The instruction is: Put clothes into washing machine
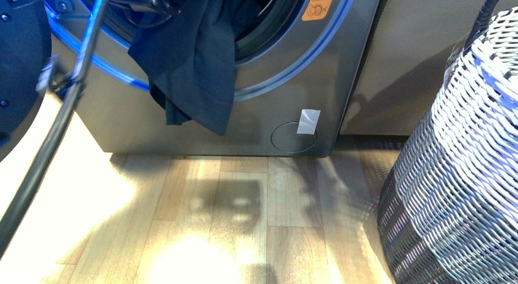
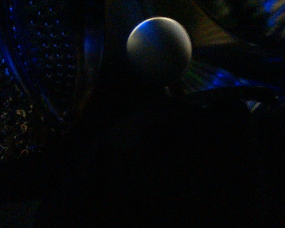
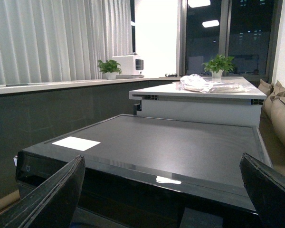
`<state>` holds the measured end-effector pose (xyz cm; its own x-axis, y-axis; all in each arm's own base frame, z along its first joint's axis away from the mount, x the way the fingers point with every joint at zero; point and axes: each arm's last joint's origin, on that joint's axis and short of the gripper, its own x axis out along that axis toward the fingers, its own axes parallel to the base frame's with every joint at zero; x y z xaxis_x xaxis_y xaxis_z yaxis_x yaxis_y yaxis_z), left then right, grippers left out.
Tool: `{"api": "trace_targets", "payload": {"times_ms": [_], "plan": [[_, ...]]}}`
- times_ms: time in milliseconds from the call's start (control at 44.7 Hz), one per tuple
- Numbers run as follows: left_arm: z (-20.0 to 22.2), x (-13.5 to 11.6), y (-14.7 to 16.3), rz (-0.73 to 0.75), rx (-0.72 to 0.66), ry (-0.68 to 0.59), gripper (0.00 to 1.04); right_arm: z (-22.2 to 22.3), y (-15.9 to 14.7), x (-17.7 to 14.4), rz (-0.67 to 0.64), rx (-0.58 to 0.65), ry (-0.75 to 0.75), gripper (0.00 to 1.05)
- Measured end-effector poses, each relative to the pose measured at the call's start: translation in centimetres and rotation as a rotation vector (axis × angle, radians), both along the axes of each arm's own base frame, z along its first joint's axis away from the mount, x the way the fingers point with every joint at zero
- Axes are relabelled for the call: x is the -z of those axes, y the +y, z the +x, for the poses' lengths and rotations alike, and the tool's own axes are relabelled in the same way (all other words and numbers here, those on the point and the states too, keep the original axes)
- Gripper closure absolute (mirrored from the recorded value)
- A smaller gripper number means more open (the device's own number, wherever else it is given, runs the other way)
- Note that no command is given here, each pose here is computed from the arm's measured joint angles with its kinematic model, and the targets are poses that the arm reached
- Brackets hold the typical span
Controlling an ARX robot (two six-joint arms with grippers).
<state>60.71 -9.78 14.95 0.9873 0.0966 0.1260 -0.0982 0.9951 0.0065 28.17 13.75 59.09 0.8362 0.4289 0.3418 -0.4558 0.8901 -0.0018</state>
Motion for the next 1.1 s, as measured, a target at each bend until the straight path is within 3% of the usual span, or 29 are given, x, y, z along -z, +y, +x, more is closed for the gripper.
{"api": "trace_targets", "payload": {"times_ms": [246, 447, 582, 626, 716, 761, 917, 1096], "plan": [[2.0, 2.2, 3.2, -0.002, -0.087, 0.110, 0.98, 0.0, 0.0, 0.0, 0.000, 0.000, 0.000, 0.07], [2.1, 2.2, 3.3, 0.011, -0.014, 0.184, 0.98, 0.0, 0.0, 0.0, 0.000, 0.000, 0.000, 0.07], [2.0, 2.5, 2.5, -0.012, 0.074, 0.245, 0.66, 0.0, 0.0, 0.0, 0.000, 0.000, 0.000, 0.07], [1.9, 2.6, 2.4, -0.014, 0.085, 0.255, 0.63, 0.0, 0.0, 0.0, 0.000, 0.000, 0.000, 0.07], [1.8, 3.1, 1.8, -0.027, 0.120, 0.307, 0.41, 0.0, 0.0, 0.0, 0.000, 0.000, 0.000, 0.07], [1.8, 3.2, 1.7, -0.028, 0.131, 0.320, 0.38, 0.0, 0.0, 0.0, 0.000, 0.000, 0.000, 0.07], [1.6, 3.1, 1.4, -0.028, 0.147, 0.361, 0.07, 0.0, 0.0, 0.0, 0.000, 0.000, 0.000, 0.07], [0.0, -0.1, 1.7, -0.014, 0.146, 0.285, 0.06, 0.0, 0.0, 0.0, 0.000, 0.000, 0.000, 0.07]]}}
